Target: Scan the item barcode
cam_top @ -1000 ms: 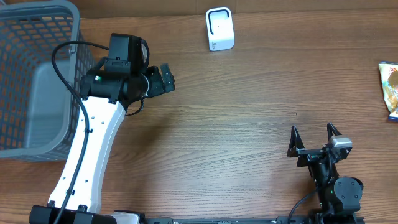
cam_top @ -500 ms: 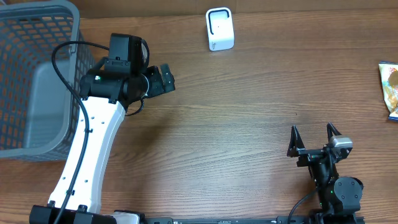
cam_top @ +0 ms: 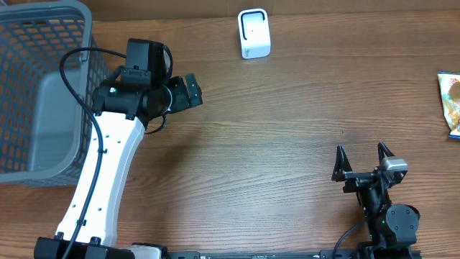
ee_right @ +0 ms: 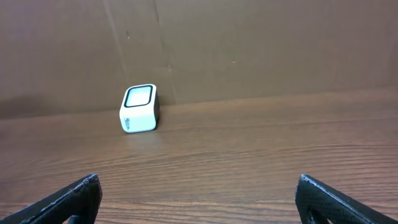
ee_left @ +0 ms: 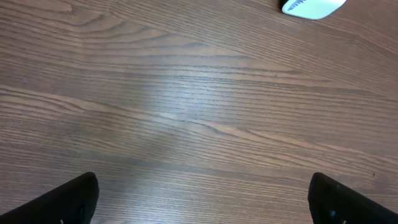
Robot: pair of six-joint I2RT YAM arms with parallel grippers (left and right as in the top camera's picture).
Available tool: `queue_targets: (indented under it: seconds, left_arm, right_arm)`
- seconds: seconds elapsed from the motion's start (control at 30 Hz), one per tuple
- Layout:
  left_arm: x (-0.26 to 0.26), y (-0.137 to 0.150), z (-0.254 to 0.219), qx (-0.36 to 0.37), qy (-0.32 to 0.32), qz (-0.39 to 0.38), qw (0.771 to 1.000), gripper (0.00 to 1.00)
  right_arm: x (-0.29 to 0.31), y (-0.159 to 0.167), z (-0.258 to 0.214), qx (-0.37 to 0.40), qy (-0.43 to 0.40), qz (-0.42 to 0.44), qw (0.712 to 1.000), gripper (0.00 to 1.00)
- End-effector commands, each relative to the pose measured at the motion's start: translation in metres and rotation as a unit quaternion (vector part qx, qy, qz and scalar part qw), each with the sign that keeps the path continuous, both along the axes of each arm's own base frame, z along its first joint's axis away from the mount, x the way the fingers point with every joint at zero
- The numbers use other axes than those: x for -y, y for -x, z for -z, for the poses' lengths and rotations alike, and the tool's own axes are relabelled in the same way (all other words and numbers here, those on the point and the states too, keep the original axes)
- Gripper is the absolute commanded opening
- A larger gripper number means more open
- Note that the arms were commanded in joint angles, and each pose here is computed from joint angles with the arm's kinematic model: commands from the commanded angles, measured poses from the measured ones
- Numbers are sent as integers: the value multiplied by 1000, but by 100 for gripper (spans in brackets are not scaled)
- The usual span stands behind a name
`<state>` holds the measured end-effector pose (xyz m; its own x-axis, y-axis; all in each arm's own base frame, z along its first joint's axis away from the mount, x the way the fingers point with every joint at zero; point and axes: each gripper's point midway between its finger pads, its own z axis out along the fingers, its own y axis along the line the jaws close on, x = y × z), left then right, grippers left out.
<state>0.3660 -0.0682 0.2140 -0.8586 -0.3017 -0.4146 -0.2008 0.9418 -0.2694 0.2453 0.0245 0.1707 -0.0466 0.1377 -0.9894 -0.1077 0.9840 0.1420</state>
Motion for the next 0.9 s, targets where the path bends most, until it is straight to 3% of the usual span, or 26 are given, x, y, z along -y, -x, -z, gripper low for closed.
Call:
queue_targets:
  seconds: [0.0, 0.53, 0.87]
  left_arm:
    - [-1, -1, 0, 2, -7, 5, 1000, 100]
    - [-9, 16, 10, -34, -35, 12, 999, 100]
    - [-15, 55, 27, 22, -59, 65, 996, 100]
  right_arm:
    - [0, 0, 1, 4, -2, -1, 1000, 100]
    - [0, 0, 1, 4, -2, -1, 1000, 100]
    - [0, 0, 1, 4, -2, -1, 1000, 100]
